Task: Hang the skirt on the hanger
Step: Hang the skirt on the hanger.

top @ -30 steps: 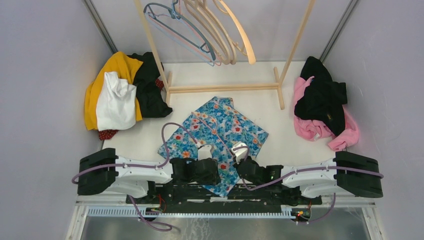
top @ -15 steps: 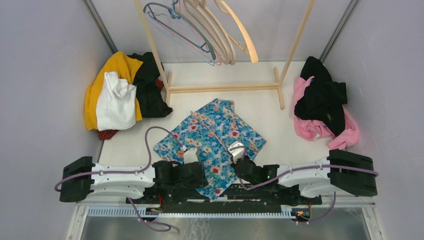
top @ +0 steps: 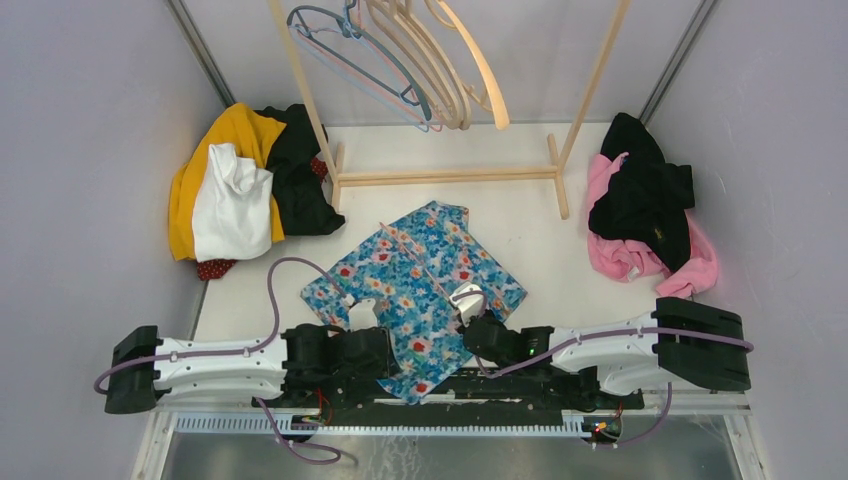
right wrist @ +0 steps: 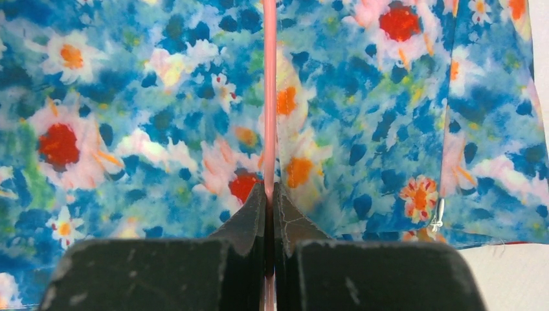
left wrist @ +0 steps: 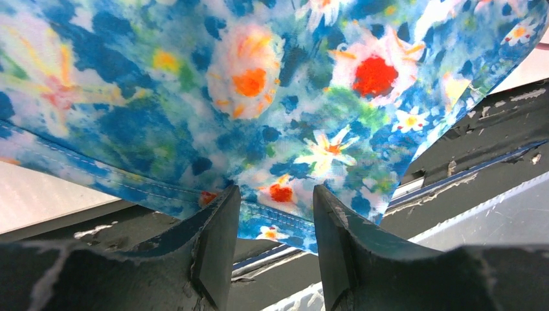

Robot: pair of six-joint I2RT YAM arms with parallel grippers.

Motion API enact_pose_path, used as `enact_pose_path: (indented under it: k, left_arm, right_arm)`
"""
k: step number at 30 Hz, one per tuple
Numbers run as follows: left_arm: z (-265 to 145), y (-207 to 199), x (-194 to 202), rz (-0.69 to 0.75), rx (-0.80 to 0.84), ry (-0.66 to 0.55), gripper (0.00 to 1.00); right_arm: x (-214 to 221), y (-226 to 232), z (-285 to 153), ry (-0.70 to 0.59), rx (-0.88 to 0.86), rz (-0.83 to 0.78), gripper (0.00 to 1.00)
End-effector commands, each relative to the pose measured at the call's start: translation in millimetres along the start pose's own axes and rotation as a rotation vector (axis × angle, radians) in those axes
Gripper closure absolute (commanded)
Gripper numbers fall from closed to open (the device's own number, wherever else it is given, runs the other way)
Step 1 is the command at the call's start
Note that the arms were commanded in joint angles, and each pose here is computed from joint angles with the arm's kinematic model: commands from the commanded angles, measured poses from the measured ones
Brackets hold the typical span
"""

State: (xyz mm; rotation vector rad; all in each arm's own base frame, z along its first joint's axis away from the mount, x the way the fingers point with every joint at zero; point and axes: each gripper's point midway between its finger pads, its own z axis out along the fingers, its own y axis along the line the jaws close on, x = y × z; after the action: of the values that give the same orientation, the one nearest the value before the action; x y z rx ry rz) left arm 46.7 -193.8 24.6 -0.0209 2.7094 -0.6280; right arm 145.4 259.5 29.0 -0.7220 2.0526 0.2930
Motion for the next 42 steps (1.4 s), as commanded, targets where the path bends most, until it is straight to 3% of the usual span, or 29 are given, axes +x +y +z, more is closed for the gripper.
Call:
enact_pose_path:
  k: [1, 11, 19, 42]
  left_arm:
    - [-4.1, 24.4, 7.6, -0.025, -0.084, 0.026, 0.47]
    - [-8.4, 13.1, -0.3, -0.014, -0.061, 0.002, 0.42]
    - [-13.2, 2.2, -5.7, -0.001, -0.039, -0.009, 0.39]
    - [-56.3, -19.4, -43.4, 0.025, -0.008, -0.125, 0.35]
  right_arm:
    - [6.2, -9.8, -3.8, 0.053, 0.036, -0.060, 0.99]
    - [4.6, 24.3, -0.3, 0.051, -0.087, -0.093, 0.99]
    - [-2.5, 37.1, -1.1, 0.041, -0.089, -0.084, 0.99]
    - [-81.1, -8.6, -69.2, -0.188, -0.028, 0.039, 0.99]
